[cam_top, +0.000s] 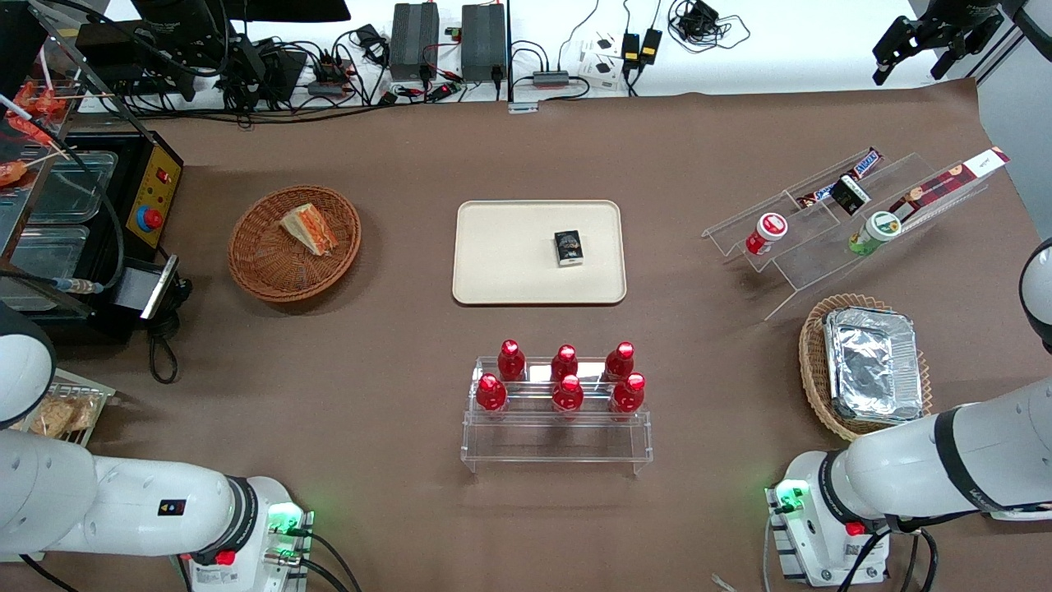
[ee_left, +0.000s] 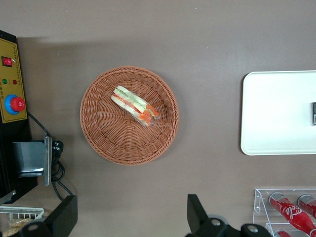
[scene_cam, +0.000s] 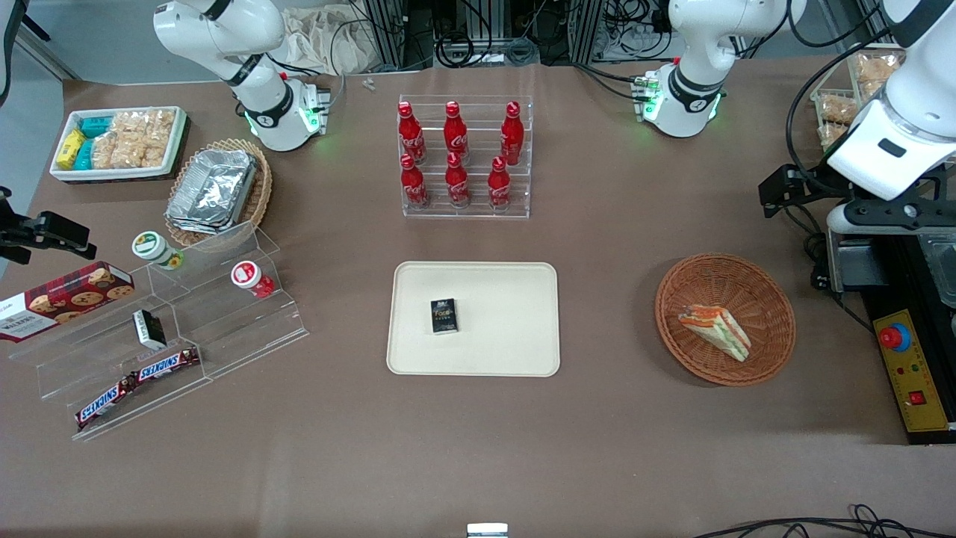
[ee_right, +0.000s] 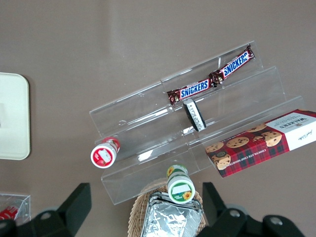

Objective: Place sandwich from basket to tray
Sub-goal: 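Move the left gripper down over the wrapped sandwich in the wicker basket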

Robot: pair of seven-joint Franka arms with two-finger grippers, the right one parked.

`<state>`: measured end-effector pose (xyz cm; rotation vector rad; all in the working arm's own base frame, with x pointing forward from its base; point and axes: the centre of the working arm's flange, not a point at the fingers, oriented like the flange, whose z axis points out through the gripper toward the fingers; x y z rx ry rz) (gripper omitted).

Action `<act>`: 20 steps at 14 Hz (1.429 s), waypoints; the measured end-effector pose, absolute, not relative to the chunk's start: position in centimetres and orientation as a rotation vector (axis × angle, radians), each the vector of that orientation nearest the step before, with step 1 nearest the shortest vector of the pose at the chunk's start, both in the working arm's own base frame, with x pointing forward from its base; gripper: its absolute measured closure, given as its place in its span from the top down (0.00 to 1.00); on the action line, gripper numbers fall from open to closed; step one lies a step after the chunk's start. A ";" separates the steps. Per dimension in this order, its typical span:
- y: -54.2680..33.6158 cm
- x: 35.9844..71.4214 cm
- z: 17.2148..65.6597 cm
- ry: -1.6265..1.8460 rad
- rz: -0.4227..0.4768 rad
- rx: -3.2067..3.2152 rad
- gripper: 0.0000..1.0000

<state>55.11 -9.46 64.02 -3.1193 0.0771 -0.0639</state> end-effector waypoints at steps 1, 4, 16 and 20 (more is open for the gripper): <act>-9.5 55.1 64.0 0.077 -0.062 -3.125 1.00; -8.8 55.2 63.9 0.046 -0.048 -3.158 1.00; -1.5 58.7 35.1 -0.762 0.103 -3.067 1.00; -2.1 59.7 27.6 -1.074 0.122 -2.969 1.00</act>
